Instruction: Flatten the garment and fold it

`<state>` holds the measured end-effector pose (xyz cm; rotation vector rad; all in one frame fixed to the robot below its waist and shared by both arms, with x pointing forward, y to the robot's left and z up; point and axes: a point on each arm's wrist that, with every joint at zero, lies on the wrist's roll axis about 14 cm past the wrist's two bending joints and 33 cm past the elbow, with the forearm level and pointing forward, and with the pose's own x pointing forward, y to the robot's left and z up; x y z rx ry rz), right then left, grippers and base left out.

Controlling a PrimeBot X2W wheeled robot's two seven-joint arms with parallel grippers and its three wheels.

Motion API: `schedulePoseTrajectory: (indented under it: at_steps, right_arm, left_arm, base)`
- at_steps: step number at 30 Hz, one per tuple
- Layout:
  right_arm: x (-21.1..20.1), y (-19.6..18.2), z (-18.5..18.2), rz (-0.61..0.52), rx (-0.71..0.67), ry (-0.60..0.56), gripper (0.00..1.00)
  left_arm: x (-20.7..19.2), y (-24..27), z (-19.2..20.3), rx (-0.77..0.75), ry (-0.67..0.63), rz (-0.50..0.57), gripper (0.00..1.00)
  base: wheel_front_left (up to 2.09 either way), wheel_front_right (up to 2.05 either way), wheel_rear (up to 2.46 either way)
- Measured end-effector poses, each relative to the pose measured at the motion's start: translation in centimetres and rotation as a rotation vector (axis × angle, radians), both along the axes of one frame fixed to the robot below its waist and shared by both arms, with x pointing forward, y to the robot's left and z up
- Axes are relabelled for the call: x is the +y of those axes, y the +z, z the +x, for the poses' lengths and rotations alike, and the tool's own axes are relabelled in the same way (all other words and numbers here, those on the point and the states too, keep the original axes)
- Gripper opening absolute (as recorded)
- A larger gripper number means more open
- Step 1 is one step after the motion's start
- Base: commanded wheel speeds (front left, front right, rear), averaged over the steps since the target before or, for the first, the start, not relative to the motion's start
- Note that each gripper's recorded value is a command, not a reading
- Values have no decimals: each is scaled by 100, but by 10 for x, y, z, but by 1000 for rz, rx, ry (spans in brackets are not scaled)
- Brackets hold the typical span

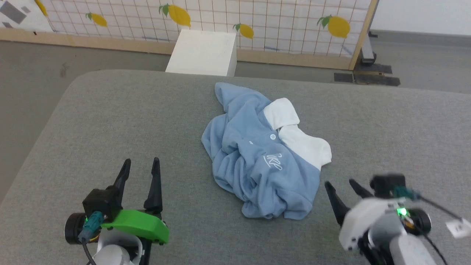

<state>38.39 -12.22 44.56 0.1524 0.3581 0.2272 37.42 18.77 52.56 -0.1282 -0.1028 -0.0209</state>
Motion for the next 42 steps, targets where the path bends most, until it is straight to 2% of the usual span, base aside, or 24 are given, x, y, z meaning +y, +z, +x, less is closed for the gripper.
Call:
schedulePoseTrajectory:
  at_steps: [5, 7, 10, 15, 16, 17, 18, 23, 26, 32, 36, 37, 38, 39, 42]
  right_arm:
    - [23, -10, 23, -176, 193, 133, 100]
    - [28, -23, 24, -265, 282, 177, 100]
    - [34, -44, 20, -341, 395, 231, 100]
    - [42, -71, 16, -362, 487, 275, 100]
    - [44, -72, 18, -358, 485, 278, 71]
    - [46, -72, 20, -347, 479, 282, 18]
    - [49, -71, 22, -332, 467, 284, 0]
    - [30, -57, 36, -248, 419, 207, 0]
    - [-25, -34, 54, -252, 358, 76, 0]
    - [-161, 10, 66, -384, 305, -225, 0]
    - [-195, 6, 56, -401, 346, -321, 0]
    - [-195, 2, 53, -396, 359, -328, 11]
    - [-193, 0, 51, -378, 360, -333, 49]
    - [-191, 0, 51, -359, 342, -341, 100]
    - [-186, 18, 58, -291, 209, -378, 100]
  left_arm:
    - [-5, -1, 4, -3, 3, -15, 100]
    - [-6, -3, 5, 2, 7, -19, 100]
    - [-4, -10, 6, 22, 27, -39, 100]
    - [1, -18, 8, 42, 48, -56, 100]
    - [3, -19, 8, 44, 53, -52, 100]
    - [5, -20, 8, 48, 59, -46, 100]
    - [7, -21, 8, 50, 61, -42, 100]
    - [6, -20, 7, 47, 54, -45, 100]
    - [2, -20, 6, 45, 39, -49, 100]
    - [-7, -22, 6, 51, 13, -65, 100]
    - [-7, -29, 6, 72, 12, -72, 100]
    - [-7, -30, 6, 74, 12, -72, 100]
    - [-8, -30, 6, 74, 11, -72, 100]
    - [-8, -29, 6, 73, 10, -73, 100]
    - [-10, -28, 6, 74, 2, -73, 100]
  base:
    - [0, 0, 0]
    - [0, 0, 0]
    - [0, 0, 0]
    - [0, 0, 0]
    - [0, 0, 0]
    - [0, 0, 0]
    - [0, 0, 0]
    - [0, 0, 0]
    - [0, 0, 0]
    - [0, 0, 0]
    - [0, 0, 0]
    - [0, 0, 0]
    - [0, 0, 0]
    - [0, 0, 0]
    - [0, 0, 0]
